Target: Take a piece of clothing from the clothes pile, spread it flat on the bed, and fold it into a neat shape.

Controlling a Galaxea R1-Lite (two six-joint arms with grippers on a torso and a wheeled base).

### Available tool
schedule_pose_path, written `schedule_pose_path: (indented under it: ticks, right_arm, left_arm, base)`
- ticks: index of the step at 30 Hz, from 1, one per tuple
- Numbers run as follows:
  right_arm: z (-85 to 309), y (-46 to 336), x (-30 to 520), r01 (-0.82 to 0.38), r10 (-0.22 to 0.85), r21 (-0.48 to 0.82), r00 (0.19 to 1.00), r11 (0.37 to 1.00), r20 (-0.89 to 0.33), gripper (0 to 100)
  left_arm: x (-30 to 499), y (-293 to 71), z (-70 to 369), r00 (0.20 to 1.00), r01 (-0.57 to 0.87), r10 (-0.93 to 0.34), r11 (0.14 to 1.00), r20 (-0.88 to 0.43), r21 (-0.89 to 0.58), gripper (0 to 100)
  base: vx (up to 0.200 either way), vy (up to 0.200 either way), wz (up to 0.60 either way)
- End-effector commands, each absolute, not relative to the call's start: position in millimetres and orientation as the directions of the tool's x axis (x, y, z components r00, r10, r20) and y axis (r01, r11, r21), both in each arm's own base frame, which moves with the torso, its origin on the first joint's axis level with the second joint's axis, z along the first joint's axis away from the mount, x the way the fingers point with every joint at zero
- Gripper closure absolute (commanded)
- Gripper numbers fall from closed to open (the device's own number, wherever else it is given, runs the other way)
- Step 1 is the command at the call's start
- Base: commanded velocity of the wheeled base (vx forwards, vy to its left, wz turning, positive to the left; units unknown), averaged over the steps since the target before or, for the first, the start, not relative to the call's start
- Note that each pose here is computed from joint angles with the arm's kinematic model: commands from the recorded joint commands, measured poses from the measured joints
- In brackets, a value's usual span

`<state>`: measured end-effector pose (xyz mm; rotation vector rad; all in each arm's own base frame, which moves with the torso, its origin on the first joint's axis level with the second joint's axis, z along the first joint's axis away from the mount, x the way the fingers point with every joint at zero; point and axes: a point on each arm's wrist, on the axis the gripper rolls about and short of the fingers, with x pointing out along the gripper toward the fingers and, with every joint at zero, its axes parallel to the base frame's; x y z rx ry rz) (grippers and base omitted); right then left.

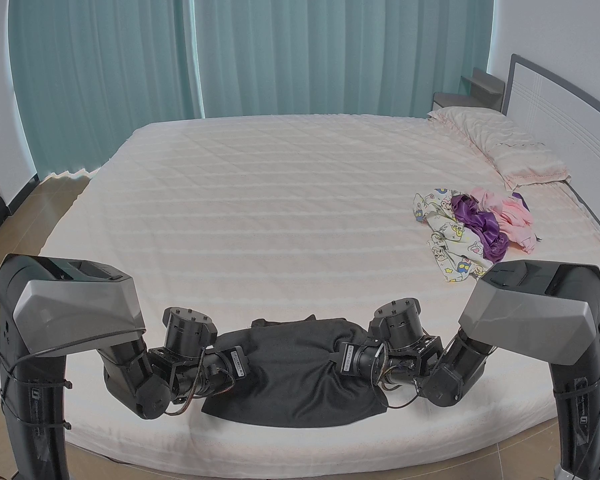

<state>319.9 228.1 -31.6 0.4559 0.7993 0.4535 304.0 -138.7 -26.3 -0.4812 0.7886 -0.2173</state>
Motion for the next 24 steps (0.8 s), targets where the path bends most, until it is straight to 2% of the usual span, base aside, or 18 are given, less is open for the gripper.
schedule_pose_path:
  ticks: [1, 5, 24]
  right_arm:
    - [-28.0, 227.2, 317.9, -0.211, 0.547, 0.551, 0.615, 0.808, -0.567, 100]
    - [-23.3, 224.9, 315.7, -0.212, 0.548, 0.553, 0.619, 0.806, -0.562, 100]
    - [-9.5, 220.5, 310.5, -0.223, 0.556, 0.56, 0.632, 0.798, -0.54, 100]
  left_arm:
    - [303.4, -141.1, -19.9, 0.699, 0.021, -0.369, 0.867, -0.612, -0.498, 100]
    - [299.9, -144.6, -14.4, 0.7, 0.038, -0.381, 0.864, -0.604, -0.501, 100]
    - [294.7, -147.5, -3.9, 0.709, 0.058, -0.392, 0.86, -0.585, -0.506, 100]
  base:
    - [0.0, 0.0, 0.0]
    - [0.0, 0.0, 0.0]
    - [0.0, -0.2, 0.0]
